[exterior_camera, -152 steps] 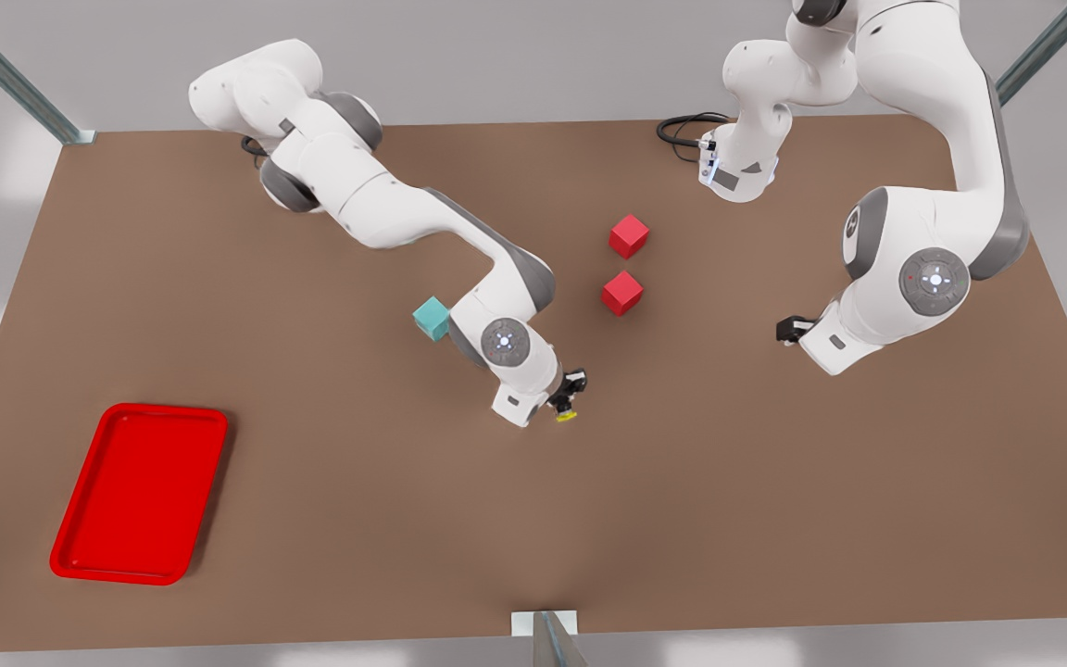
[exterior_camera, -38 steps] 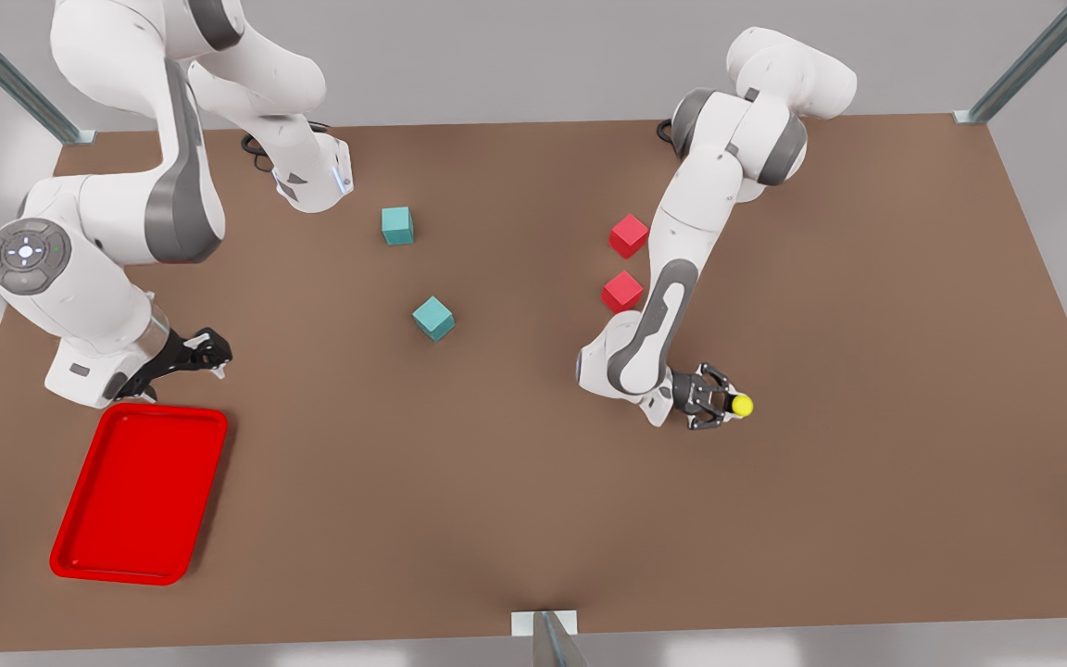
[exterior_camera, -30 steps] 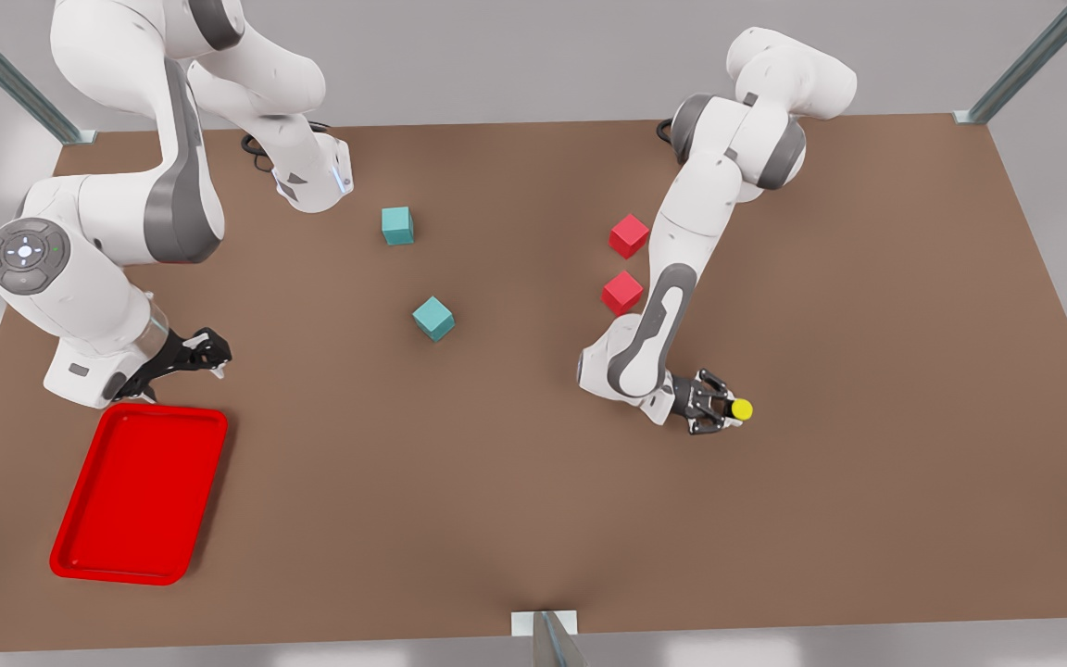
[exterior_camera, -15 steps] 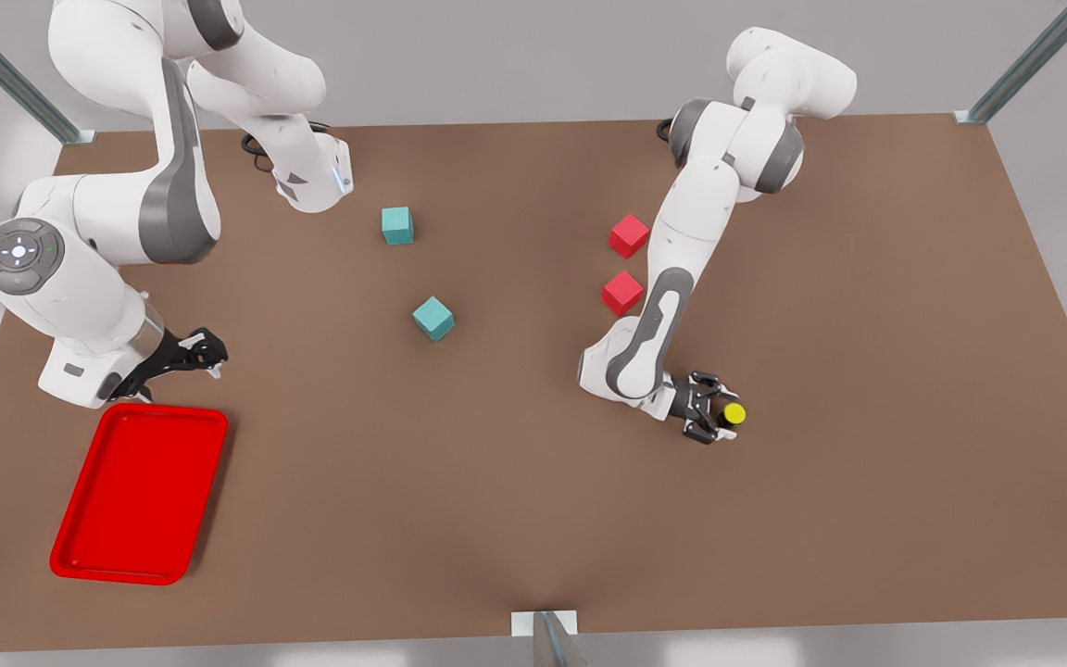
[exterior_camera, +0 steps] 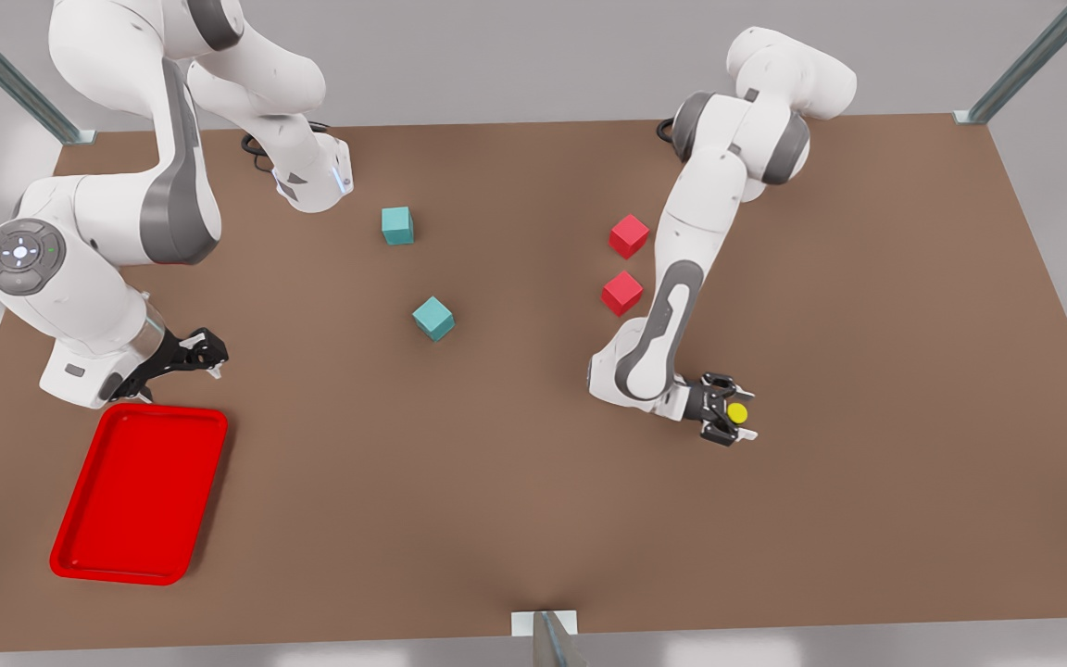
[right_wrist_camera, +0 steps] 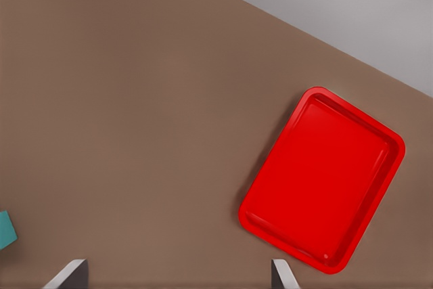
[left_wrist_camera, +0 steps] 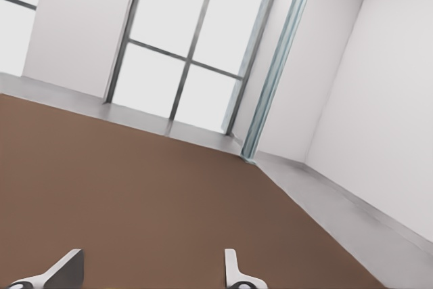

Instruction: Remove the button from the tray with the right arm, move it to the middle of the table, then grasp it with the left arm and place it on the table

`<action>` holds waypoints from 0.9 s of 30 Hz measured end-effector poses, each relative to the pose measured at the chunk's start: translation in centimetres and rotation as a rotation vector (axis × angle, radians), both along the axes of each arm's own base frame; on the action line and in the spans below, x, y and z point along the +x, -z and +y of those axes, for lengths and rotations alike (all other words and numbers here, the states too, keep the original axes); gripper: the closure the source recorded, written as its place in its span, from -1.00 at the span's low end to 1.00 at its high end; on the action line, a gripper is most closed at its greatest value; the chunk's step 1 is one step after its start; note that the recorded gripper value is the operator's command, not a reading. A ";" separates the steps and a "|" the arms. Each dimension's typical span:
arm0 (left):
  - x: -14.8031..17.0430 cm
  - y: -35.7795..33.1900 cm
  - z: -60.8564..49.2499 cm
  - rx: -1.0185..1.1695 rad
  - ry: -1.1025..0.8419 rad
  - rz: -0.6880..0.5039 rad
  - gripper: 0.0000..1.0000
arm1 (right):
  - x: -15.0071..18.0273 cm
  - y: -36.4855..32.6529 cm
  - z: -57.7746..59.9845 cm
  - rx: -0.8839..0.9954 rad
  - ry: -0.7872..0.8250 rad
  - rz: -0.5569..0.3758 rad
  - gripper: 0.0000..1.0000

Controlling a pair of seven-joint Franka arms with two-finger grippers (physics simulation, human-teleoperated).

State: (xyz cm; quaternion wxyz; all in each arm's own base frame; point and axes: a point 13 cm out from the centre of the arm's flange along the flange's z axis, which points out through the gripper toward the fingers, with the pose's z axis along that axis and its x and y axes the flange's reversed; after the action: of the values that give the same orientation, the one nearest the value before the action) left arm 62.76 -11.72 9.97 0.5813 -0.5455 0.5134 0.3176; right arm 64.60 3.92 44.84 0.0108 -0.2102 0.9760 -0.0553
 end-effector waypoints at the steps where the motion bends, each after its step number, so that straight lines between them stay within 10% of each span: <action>1: 0.1 -0.6 -0.1 -0.002 -0.002 -0.004 -1.00 | 0.0 0.0 0.0 0.000 0.000 0.000 -1.00; 9: 0.7 -12.0 -4.2 -0.249 -0.095 0.036 -1.00 | 0.0 -0.1 -0.1 0.002 0.003 -0.001 -1.00; 15: -3.4 -17.3 -3.9 -1.182 -0.376 0.638 -1.00 | 0.0 -0.1 -0.1 0.005 0.006 -0.001 -1.00; 20: -8.1 -36.8 0.5 -1.306 0.112 0.881 -1.00 | -0.1 0.0 0.2 0.009 0.024 -0.002 -1.00; 27: -12.9 -38.8 2.0 -1.190 0.626 1.261 -1.00 | -0.1 0.0 0.3 0.010 0.075 -0.006 -1.00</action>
State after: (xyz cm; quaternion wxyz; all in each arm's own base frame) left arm 49.87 -9.70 48.74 -0.1230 -0.3167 0.9381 0.0679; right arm 64.51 4.25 44.87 0.0128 -0.1734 0.9834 -0.0513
